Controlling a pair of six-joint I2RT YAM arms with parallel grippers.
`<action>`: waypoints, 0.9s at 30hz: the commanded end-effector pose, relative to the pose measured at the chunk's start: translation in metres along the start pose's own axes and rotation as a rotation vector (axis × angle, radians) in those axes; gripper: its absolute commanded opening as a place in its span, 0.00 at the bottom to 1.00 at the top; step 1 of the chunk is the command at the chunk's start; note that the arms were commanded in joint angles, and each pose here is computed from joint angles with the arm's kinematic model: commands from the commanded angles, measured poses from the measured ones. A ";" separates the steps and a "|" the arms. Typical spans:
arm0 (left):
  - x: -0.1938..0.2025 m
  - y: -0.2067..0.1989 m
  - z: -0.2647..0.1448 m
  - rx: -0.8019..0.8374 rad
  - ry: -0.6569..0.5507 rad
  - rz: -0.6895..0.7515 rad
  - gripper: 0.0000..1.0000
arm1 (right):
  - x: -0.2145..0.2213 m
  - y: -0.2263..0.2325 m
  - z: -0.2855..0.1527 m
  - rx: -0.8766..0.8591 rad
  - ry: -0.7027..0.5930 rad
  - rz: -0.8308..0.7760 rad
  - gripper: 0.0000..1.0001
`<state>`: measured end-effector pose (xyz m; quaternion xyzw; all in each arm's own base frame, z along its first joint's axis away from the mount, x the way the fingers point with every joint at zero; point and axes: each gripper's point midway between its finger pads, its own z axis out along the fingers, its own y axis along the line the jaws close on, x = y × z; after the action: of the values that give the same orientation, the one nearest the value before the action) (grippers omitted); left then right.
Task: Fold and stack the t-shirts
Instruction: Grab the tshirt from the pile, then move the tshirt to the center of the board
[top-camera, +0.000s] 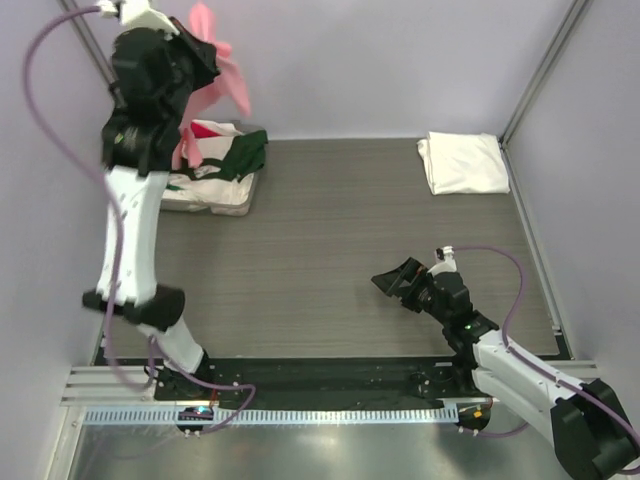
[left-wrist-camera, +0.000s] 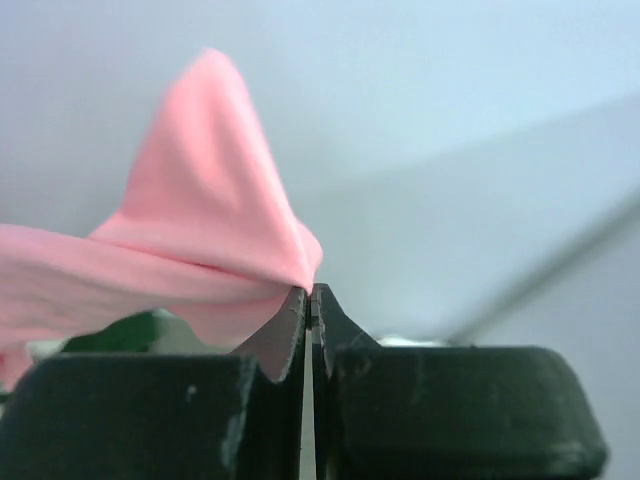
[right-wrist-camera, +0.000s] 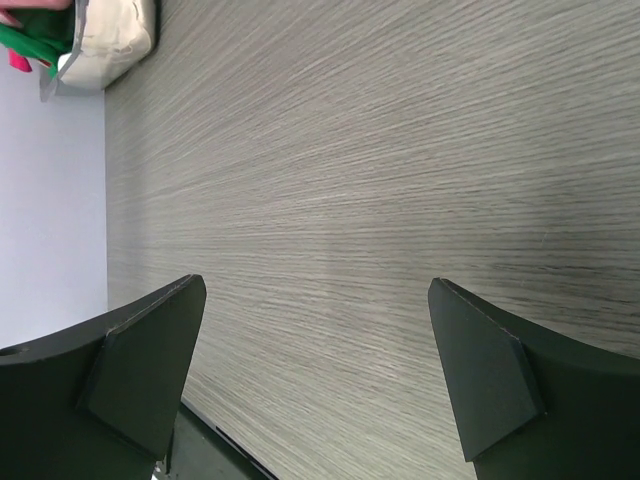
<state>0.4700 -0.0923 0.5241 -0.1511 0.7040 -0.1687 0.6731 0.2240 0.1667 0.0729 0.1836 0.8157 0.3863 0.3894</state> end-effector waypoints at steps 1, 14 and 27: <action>-0.078 -0.078 -0.108 0.264 -0.192 -0.047 0.00 | -0.012 0.016 -0.002 -0.051 -0.040 -0.008 1.00; 0.261 -0.014 -0.147 0.156 0.801 -0.073 0.84 | -0.094 0.057 -0.081 0.061 -0.303 -0.078 1.00; 0.356 0.094 -0.241 -0.014 0.829 -0.182 0.81 | -0.062 0.012 -0.061 0.431 0.002 -0.101 1.00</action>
<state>0.2166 -0.1497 0.1870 -0.1277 0.9008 -0.2531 0.3290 0.2333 0.1063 0.1946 0.2252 0.8361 0.2254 0.4465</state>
